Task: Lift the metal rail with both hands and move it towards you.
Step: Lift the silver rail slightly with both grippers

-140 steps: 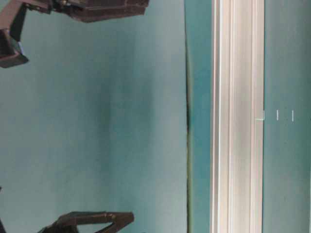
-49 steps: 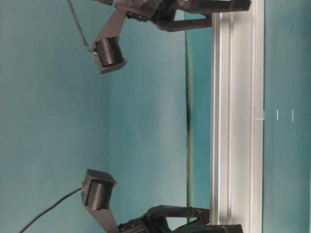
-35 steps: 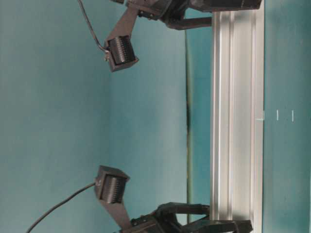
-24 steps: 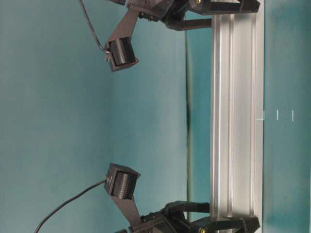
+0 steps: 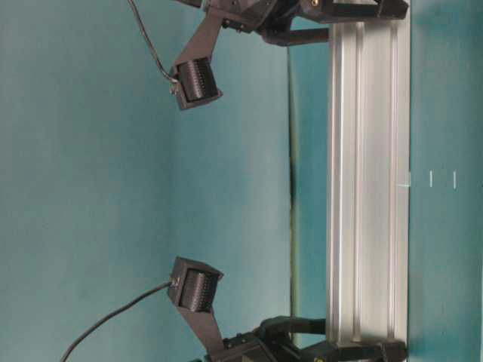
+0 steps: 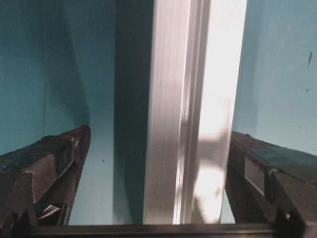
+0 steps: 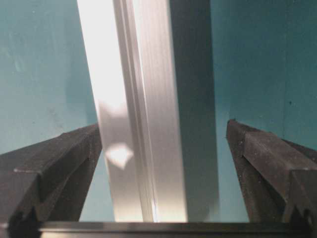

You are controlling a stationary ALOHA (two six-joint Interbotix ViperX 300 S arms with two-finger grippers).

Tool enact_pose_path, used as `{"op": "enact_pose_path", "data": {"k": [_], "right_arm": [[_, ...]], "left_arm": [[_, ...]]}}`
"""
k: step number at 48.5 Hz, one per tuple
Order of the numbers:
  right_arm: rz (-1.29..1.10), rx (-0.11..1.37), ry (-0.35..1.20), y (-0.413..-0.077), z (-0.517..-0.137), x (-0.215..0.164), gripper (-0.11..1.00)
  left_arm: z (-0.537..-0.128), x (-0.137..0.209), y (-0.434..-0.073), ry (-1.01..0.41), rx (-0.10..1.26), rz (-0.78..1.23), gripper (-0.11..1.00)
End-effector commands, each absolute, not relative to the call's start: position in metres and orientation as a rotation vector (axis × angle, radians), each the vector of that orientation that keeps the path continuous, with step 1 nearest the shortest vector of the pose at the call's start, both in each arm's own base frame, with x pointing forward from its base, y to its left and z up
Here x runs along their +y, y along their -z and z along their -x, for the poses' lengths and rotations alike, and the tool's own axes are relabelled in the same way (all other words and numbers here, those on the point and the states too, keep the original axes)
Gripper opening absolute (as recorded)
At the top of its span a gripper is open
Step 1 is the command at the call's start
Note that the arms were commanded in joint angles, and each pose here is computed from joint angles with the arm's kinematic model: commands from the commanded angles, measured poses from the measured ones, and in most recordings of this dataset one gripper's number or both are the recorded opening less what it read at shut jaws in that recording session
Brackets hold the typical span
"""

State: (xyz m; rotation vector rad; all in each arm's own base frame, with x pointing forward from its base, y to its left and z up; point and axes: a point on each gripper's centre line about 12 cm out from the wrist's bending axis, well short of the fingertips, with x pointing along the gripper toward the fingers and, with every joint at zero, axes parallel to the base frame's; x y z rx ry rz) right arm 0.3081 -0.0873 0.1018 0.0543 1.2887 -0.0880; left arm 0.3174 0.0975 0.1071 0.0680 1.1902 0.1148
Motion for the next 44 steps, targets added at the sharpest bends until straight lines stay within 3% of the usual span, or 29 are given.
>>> {"op": "enact_pose_path", "data": {"k": [1,28,33,40,42,44], "right_arm": [[-0.049,1.277,0.089,-0.1023,-0.3107,-0.0876,0.99],[-0.057,1.283,0.092,-0.1009,-0.31,-0.0874,0.98],[-0.052,1.286,0.085,-0.1008,-0.3104,-0.0845,0.87],[-0.041,1.274,0.078,-0.1015,-0.3126,-0.0831,0.48],[-0.043,1.271,0.081,-0.1016,-0.3129,-0.0832,0.4],[-0.044,1.267,0.083,-0.1018,-0.3134,-0.0834,0.4]], "left_arm": [[-0.3178,0.0986,-0.1109,-0.121,1.175,-0.068,0.97],[-0.317,0.0984,-0.1105,-0.122,1.172,-0.068,0.92],[-0.317,0.0978,-0.1132,-0.12,1.163,-0.074,0.72],[-0.3184,0.0982,-0.1165,-0.118,1.137,-0.09,0.36],[-0.3183,0.0981,-0.1166,-0.119,1.131,-0.091,0.32],[-0.3185,0.0981,-0.1165,-0.122,1.127,-0.088,0.32]]}}
